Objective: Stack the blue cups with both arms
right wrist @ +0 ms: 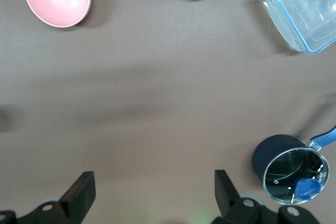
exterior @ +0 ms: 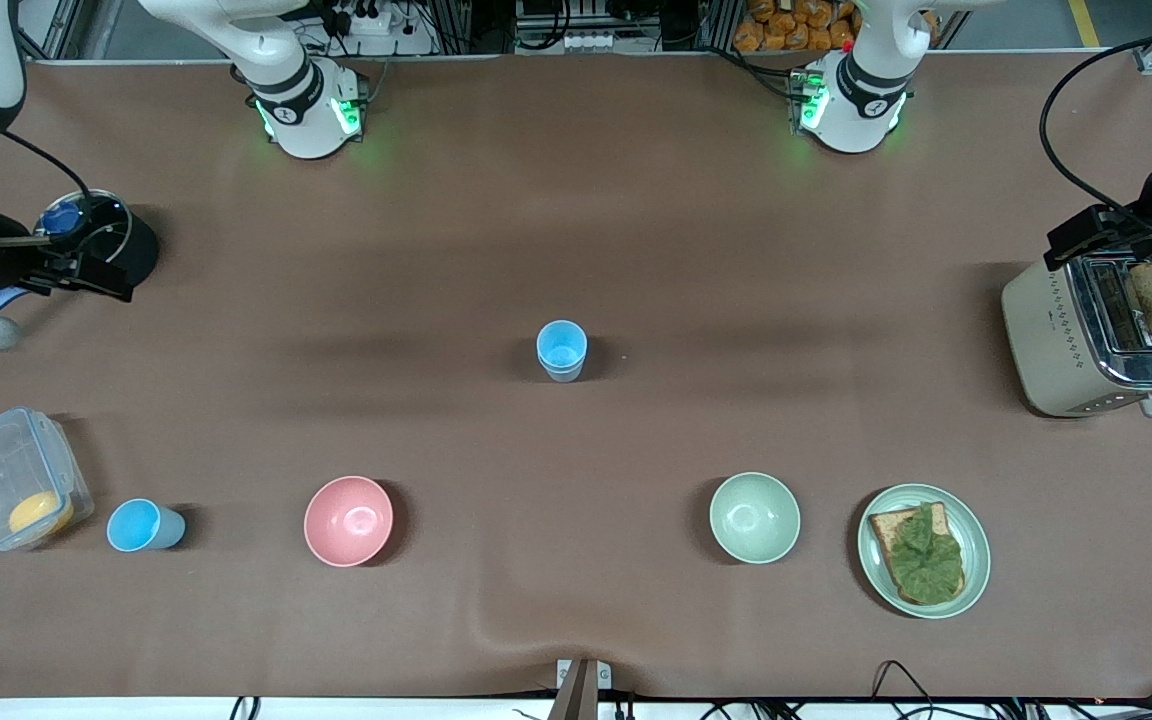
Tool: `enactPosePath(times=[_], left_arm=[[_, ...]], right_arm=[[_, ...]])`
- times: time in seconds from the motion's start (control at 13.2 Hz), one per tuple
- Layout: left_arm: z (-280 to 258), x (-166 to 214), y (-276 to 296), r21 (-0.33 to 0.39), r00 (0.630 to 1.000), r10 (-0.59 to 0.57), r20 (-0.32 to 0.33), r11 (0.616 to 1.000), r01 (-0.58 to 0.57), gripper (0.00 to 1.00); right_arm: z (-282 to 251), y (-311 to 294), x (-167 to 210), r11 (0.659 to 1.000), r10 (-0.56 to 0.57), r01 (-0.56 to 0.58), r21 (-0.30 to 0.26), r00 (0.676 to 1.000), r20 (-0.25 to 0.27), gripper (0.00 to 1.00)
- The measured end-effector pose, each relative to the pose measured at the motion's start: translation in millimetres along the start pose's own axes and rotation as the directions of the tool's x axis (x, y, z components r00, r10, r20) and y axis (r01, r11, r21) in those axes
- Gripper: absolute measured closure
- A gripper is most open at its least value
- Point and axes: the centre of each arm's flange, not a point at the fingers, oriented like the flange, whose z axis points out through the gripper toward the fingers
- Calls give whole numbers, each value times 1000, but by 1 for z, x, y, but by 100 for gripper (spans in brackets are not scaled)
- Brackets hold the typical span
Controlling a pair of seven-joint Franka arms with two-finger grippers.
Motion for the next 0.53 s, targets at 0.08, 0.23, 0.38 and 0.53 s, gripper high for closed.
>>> enactPosePath(times=[0.08, 0.23, 0.38, 0.53], left_arm=[[1, 0, 1, 0, 1000, 1, 2, 1000, -1, 0], [2, 1, 2, 1, 1000, 3, 6, 1000, -3, 0], [3, 1, 2, 1, 1000, 3, 8, 1000, -3, 0], [3, 1, 2, 1, 1000, 2, 9, 1000, -2, 0]], right_arm=[[0, 0, 0, 1000, 0, 0, 0, 1000, 0, 0], [0, 0, 0, 1000, 0, 0, 0, 1000, 0, 0], [0, 0, 0, 1000, 0, 0, 0, 1000, 0, 0], [0, 0, 0, 1000, 0, 0, 0, 1000, 0, 0]])
